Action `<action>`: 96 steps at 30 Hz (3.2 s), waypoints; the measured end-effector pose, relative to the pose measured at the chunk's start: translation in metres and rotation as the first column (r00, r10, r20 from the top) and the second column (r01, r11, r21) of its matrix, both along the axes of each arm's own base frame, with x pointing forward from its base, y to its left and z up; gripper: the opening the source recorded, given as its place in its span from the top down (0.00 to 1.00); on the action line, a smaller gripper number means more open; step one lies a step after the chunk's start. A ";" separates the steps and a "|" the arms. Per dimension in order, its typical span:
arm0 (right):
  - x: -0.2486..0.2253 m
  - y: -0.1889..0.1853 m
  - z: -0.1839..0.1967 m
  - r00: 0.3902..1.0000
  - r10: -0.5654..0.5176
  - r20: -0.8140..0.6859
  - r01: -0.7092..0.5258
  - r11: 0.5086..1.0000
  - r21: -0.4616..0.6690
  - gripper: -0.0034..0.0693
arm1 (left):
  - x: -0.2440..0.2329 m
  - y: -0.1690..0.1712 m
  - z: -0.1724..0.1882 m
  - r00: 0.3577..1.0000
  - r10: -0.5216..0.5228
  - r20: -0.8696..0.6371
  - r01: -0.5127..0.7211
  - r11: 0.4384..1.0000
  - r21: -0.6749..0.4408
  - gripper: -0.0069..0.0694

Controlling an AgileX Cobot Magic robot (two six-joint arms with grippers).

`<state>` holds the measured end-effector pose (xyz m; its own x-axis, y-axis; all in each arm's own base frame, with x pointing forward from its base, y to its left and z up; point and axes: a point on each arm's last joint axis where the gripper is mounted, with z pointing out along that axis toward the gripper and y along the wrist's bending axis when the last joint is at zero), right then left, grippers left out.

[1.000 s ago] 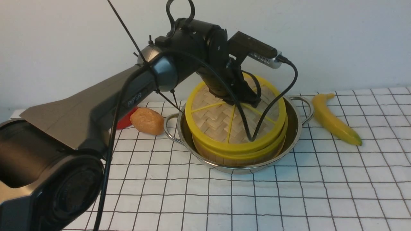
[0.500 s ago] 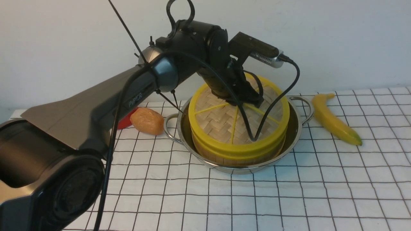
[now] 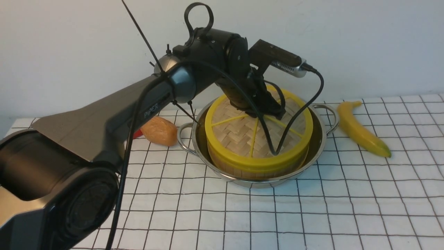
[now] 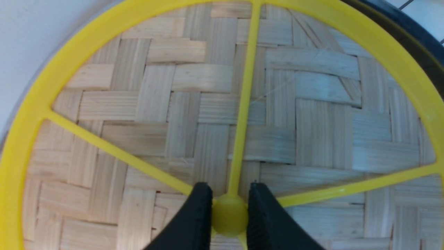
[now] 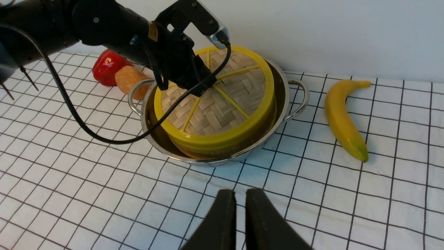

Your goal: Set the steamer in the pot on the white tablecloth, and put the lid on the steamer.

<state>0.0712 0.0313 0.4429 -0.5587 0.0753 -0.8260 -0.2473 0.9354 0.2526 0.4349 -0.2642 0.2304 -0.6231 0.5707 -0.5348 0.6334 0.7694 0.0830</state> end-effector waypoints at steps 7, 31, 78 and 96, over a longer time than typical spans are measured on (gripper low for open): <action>0.000 0.000 0.000 1.000 0.001 0.000 -0.001 1.000 0.001 0.86 | 0.000 0.000 0.000 1.000 0.000 0.000 0.000 1.000 0.000 0.75; 0.000 0.000 0.000 1.000 0.001 0.000 -0.001 1.000 0.001 0.85 | 0.000 0.000 -0.001 1.000 0.001 -0.007 -0.001 1.000 -0.002 0.60; -0.064 -0.044 -0.044 0.926 -0.148 0.347 0.248 0.932 -0.263 0.97 | -0.206 0.129 0.162 0.925 0.034 0.380 0.031 0.986 -0.163 0.94; -0.061 -0.039 -0.093 0.913 -0.173 0.369 0.244 0.958 -0.153 0.96 | -0.317 0.192 0.091 0.817 0.166 0.552 0.088 0.910 -0.404 0.93</action>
